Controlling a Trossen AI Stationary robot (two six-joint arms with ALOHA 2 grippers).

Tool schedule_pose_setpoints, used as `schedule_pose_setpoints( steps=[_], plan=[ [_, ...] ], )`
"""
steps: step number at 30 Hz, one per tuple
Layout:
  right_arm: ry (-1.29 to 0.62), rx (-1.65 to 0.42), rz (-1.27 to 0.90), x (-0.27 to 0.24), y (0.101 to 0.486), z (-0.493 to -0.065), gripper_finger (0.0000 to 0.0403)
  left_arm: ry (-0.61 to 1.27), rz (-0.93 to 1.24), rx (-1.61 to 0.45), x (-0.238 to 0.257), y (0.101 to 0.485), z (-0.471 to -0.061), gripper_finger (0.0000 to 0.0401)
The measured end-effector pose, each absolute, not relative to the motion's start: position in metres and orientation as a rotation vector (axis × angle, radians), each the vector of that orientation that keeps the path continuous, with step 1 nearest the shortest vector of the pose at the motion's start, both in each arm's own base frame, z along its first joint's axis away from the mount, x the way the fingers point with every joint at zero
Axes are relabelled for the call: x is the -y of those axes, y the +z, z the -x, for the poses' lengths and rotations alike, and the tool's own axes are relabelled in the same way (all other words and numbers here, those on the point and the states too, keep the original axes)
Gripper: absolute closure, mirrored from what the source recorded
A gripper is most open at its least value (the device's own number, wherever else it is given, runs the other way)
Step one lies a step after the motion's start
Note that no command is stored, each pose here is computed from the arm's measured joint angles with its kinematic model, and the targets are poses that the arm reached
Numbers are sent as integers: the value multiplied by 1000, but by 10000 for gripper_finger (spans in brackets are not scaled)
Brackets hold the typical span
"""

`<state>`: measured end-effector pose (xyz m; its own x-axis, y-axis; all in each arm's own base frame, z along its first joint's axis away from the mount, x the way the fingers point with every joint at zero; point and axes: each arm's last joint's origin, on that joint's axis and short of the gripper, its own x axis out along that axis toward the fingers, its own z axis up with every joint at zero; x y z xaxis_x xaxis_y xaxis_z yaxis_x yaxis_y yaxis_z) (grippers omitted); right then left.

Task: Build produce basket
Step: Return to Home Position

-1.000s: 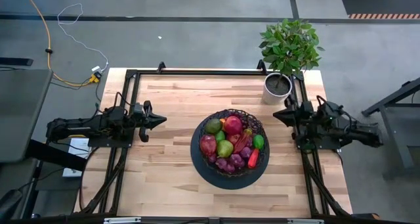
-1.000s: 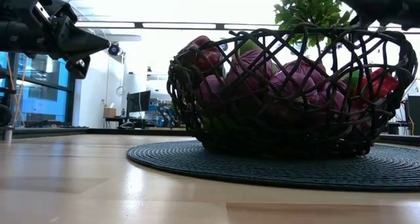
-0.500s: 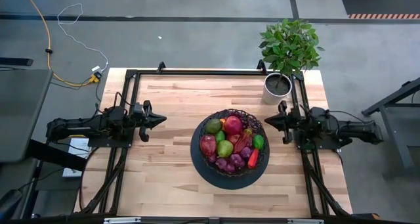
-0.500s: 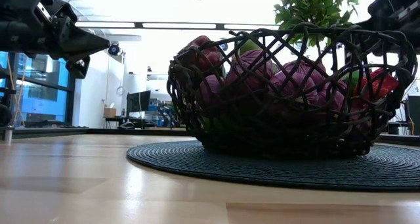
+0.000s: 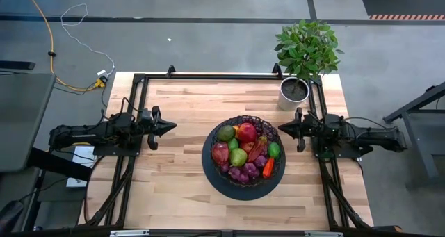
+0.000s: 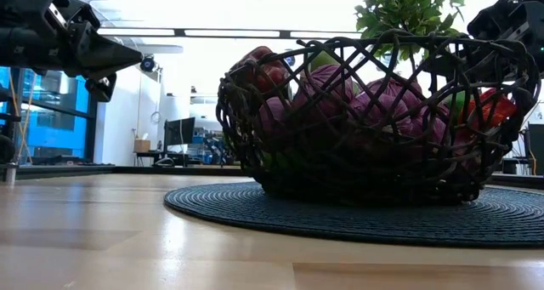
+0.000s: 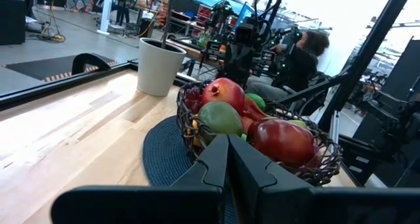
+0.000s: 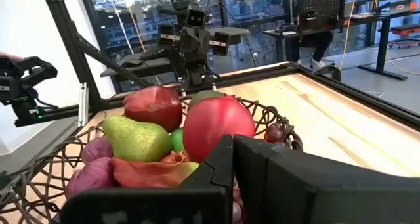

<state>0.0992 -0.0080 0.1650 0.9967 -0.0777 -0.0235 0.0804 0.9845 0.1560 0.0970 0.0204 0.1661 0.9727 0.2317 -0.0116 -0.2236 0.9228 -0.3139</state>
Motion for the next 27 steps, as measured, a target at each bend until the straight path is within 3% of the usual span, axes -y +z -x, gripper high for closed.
schedule_pose_setpoints(
  steps=[27],
  plan=[
    [-69, 15, -156, 7, 167, -98, 402, 227, 318, 49, -20, 168, -96, 400]
  ],
)
